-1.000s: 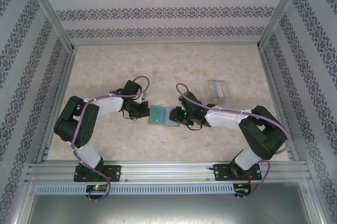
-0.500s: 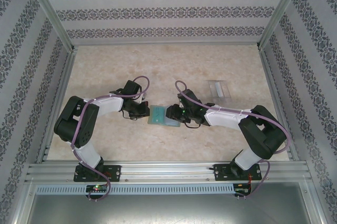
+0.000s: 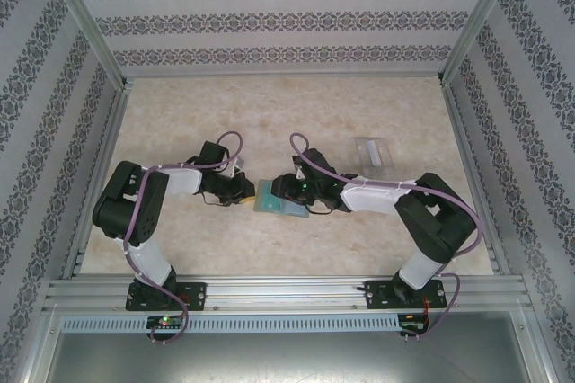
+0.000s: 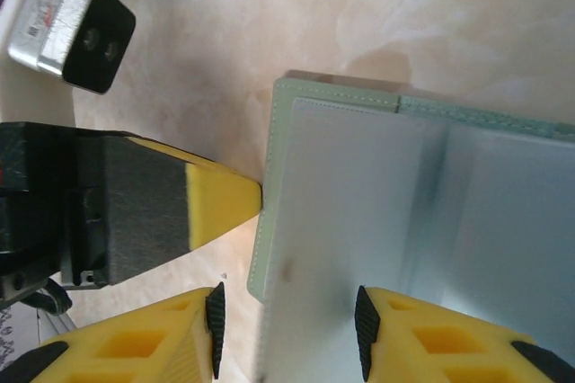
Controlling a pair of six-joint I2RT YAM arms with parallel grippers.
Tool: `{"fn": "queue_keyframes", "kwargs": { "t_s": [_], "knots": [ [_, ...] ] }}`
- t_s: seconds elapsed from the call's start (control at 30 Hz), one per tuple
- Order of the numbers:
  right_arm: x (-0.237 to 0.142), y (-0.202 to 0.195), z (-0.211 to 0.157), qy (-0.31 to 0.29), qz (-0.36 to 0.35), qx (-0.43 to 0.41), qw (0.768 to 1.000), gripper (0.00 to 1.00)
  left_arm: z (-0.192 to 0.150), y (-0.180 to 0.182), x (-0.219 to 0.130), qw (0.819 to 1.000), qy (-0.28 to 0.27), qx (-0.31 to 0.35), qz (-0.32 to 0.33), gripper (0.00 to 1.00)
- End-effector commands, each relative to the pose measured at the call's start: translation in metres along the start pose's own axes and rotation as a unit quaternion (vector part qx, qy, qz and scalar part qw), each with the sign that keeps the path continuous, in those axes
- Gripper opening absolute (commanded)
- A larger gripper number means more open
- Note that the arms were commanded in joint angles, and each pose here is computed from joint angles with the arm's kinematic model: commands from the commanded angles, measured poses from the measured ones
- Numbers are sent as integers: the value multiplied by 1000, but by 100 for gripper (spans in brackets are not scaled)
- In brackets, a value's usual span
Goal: Put the credit cards into the card holder
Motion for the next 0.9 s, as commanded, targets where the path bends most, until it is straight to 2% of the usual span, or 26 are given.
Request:
{"fn": "queue_keyframes", "kwargs": {
  "t_s": [0.0, 0.13, 0.27, 0.43, 0.6, 0.67, 0.73, 0.87],
  "knots": [
    [13, 11, 2, 6, 34, -3, 999, 46, 7, -1, -7, 999, -23, -5, -31, 14],
    [21, 15, 4, 14, 49, -1, 999, 46, 11, 0, -19, 998, -48, -17, -30, 20],
    [27, 16, 4, 27, 46, -8, 999, 46, 16, 7, -33, 995, -98, -31, 12, 29],
    [28, 19, 5, 36, 54, -2, 998, 47, 18, 1, -42, 989, -143, -32, 2, 30],
    [32, 21, 8, 41, 47, -7, 998, 48, 18, -1, -48, 988, -151, -17, 19, 30],
    [23, 20, 15, 30, 51, 12, 998, 47, 16, -3, -50, 989, -148, -11, 18, 30],
    [5, 24, 27, 4, 52, -4, 999, 47, 13, -4, -51, 988, -150, -4, 17, 30],
    [-45, 28, 49, -52, -16, -78, 995, 49, 4, -17, -53, 985, -164, 47, 34, 29]
  ]
}}
Point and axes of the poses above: each hand's point on the last joint's axis, 136 mm out from that joint toward the fingers, its own x axis out along the fingers, its own y axis along the line the jaws close on, z = x × y, the point moved 10 cm from there along -x, back along the fingers, and after that the axes turned 2 degrees about -x, right-handed, at the moved point
